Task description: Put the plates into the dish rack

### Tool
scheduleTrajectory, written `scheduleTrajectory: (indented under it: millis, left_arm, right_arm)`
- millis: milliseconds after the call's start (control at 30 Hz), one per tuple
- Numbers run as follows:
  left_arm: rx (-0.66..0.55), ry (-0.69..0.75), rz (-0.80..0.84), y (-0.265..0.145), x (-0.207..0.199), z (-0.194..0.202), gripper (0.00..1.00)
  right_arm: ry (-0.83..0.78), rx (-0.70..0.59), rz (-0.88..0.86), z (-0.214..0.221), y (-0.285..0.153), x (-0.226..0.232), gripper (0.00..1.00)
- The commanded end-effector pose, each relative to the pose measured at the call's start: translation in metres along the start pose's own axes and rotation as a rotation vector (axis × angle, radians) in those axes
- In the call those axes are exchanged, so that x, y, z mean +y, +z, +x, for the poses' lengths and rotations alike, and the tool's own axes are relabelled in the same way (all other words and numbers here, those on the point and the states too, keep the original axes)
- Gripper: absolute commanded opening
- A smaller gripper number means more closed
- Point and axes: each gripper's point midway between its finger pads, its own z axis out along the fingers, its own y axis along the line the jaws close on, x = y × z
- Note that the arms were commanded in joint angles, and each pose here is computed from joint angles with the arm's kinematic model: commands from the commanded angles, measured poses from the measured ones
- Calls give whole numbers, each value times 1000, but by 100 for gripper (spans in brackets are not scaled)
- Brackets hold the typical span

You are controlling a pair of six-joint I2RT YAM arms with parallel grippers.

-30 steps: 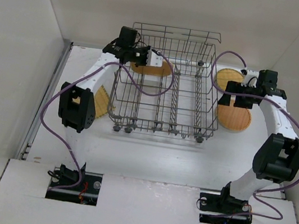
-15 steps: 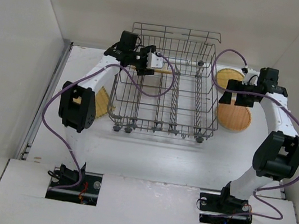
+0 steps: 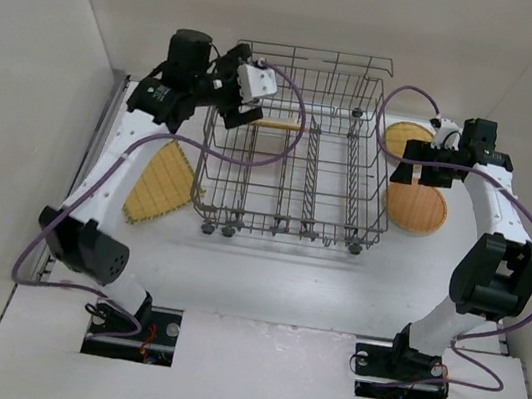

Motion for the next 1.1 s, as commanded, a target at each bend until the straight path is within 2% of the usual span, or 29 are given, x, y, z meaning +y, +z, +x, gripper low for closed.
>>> scheduleTrajectory:
  millis: [0,100,233,333,367,400,433,500,600,733,867,1067]
  left_arm:
    - [3,-101,-229,-64,32,-57,80]
    - [76,-228,-439,-106,64,-54,71]
    - [198,-462,-656,-163,75,-4,73]
    - [236,-728,-760,-193,61,40,78]
    - [243,-830,-780,-201,51,56,85]
    - [243,-926,-792,-207,40,71,96]
    - [237,-1028,-803,-212,29,87,97]
    - [202,-1191,-779,-213,4,105,96]
    - [180,-1365,-789,-214,-31,135,100]
    - [165,-1595,-835,-215,-66,178,100]
    - [135,-1795,-864,-216,-94,222,100]
    - [86,-2015,-906,-215,-121,275,96]
  right_arm:
    - [-60,-80,-23,-23,-5,6,100]
    - [-85,-80,-48,-26,-1,19,100]
    - [-123,-97,-84,-39,-1,38,96]
    - [-142,-112,-118,-49,-4,53,91]
    - [-150,-115,-126,-52,-6,58,92]
    - [-158,-116,-133,-54,-7,62,94]
    - [-168,-114,-136,-55,-8,67,98]
    - [-181,-109,-138,-57,-10,72,100]
    - [-189,-98,-136,-57,-14,78,100]
    - [-185,-65,-136,-51,-18,80,100]
    - [-181,-33,-113,-45,-21,76,100]
    - [-172,18,-72,-39,-24,62,100]
